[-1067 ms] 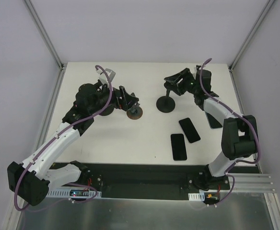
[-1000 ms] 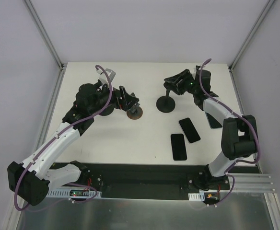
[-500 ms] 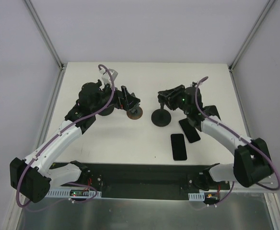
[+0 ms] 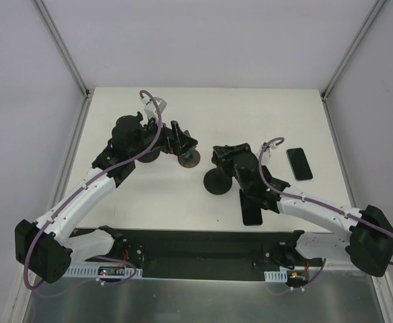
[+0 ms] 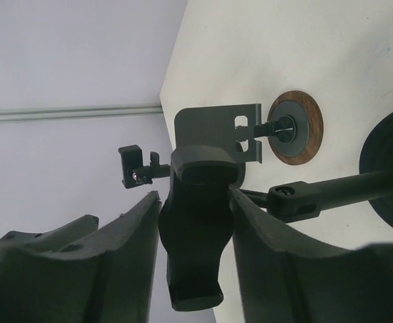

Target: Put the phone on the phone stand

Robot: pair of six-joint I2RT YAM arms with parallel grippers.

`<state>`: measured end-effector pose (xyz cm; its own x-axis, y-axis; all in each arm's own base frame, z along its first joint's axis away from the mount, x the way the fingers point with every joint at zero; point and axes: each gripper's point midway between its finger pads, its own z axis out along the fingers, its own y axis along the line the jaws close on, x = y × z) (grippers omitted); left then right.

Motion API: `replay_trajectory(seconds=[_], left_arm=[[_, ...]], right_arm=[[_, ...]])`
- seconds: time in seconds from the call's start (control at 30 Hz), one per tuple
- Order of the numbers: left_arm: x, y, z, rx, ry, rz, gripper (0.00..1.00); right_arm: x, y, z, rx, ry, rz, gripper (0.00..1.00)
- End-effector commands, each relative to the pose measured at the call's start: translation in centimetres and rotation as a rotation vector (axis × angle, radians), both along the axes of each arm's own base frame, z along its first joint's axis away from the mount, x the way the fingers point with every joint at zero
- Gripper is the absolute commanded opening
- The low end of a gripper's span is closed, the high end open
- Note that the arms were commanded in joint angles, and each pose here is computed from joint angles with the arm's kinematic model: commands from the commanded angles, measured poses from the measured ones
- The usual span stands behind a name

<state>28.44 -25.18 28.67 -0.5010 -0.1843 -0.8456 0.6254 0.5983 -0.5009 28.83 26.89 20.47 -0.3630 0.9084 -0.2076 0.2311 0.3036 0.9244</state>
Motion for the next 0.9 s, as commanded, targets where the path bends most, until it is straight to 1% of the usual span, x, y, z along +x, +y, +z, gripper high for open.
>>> replay_trajectory(seconds=[0.0, 0.03, 0.07, 0.1, 0.13, 0.17, 0.2, 0.23, 0.27, 0.3, 0.33, 0.37, 0.4, 0.43, 0.47, 0.5, 0.53, 0.6, 0.63, 0.67, 0.7, 0.73, 0.87], left_arm=[[-0.3, -0.6, 2.2, -0.034, -0.034, -0.031, 0.93], [-0.3, -0.7, 2.3, -0.034, -0.035, -0.033, 0.93], [-0.3, -0.6, 2.3, -0.032, -0.037, -0.030, 0.93], [-0.2, -0.5, 2.3, -0.030, -0.041, -0.026, 0.93], [-0.3, -0.5, 2.4, -0.030, -0.043, -0.026, 0.93], [-0.3, -0.5, 2.5, -0.031, -0.044, -0.026, 0.93], [-0.4, -0.5, 2.7, -0.033, -0.048, -0.028, 0.93], [-0.5, -0.5, 2.7, -0.034, -0.048, -0.029, 0.94], [-0.5, -0.4, 2.8, -0.036, -0.050, -0.029, 0.93], [-0.6, -0.4, 2.9, -0.040, -0.050, -0.032, 0.93], [-0.7, -0.5, 3.0, -0.040, -0.052, -0.035, 0.94], [-0.7, -0.5, 3.2, -0.043, -0.052, -0.036, 0.94], [-0.8, -0.5, 3.2, -0.045, -0.048, -0.040, 0.94], [-0.9, -0.7, 3.2, -0.049, -0.047, -0.052, 0.94], [-1.0, -0.7, 3.4, -0.054, -0.043, -0.057, 0.94], [-1.0, -0.9, 3.2, -0.053, -0.033, -0.062, 0.94], [-1.2, -1.1, 3.3, -0.055, -0.032, -0.080, 0.93], [-1.1, -1.5, 2.9, -0.054, -0.013, -0.099, 0.89], [-1.2, -1.9, 2.6, -0.049, 0.001, -0.113, 0.88], [-1.3, -2.2, 2.8, -0.048, 0.001, -0.130, 0.87], [-1.1, -2.6, 1.7, -0.028, 0.041, -0.138, 0.86], [-1.3, -3.1, 1.5, -0.021, 0.054, -0.157, 0.85], [-1.7, -4.3, 0.4, 0.003, 0.107, -0.209, 0.85]], right_arm=[[0.4, -0.1, 1.9, -0.054, -0.112, -0.027, 0.65], [0.2, 0.1, 2.4, -0.088, -0.138, -0.002, 0.91], [-0.4, 0.7, 2.5, -0.129, -0.152, 0.054, 0.99], [-0.7, 0.9, 3.9, -0.197, -0.197, 0.104, 0.96], [-1.2, 0.7, 3.2, -0.260, -0.183, 0.142, 0.96], [-1.9, 1.1, 3.0, -0.290, -0.186, 0.200, 0.96], [-2.6, 0.5, 2.8, -0.321, -0.203, 0.229, 0.96], [-3.2, -0.1, 1.7, -0.399, -0.218, 0.271, 0.96], [-4.1, -0.4, 1.0, -0.441, -0.227, 0.318, 0.96], [-4.9, -1.3, 1.8, -0.455, -0.268, 0.338, 0.96], [-5.9, -2.9, -0.7, -0.587, -0.254, 0.393, 0.96], [-6.7, -3.5, -1.2, -0.629, -0.272, 0.428, 0.96], [-7.6, -4.5, -0.4, -0.640, -0.330, 0.447, 0.96], [-8.5, -5.7, -2.3, -0.727, -0.316, 0.499, 0.96], [-9.0, -6.7, -2.8, -0.806, -0.331, 0.534, 0.96], [-9.5, -7.9, -2.6, -0.843, -0.338, 0.538, 0.96], [-10.4, -9.8, -4.7, -0.936, -0.253, 0.573, 0.96], [-10.6, -12.7, -4.8, -1.016, -0.161, 0.510, 0.96], [-11.6, -14.9, -6.3, -1.087, -0.051, 0.512, 0.96], [-11.6, -16.1, -5.8, -1.098, -0.004, 0.460, 0.96], [-12.0, -16.5, -6.3, -1.093, 0.057, 0.449, 0.96], [-12.8, -17.4, -7.1, -1.119, 0.128, 0.461, 0.96], [-14.1, -16.7, -9.5, -1.094, 0.322, 0.568, 0.96]])
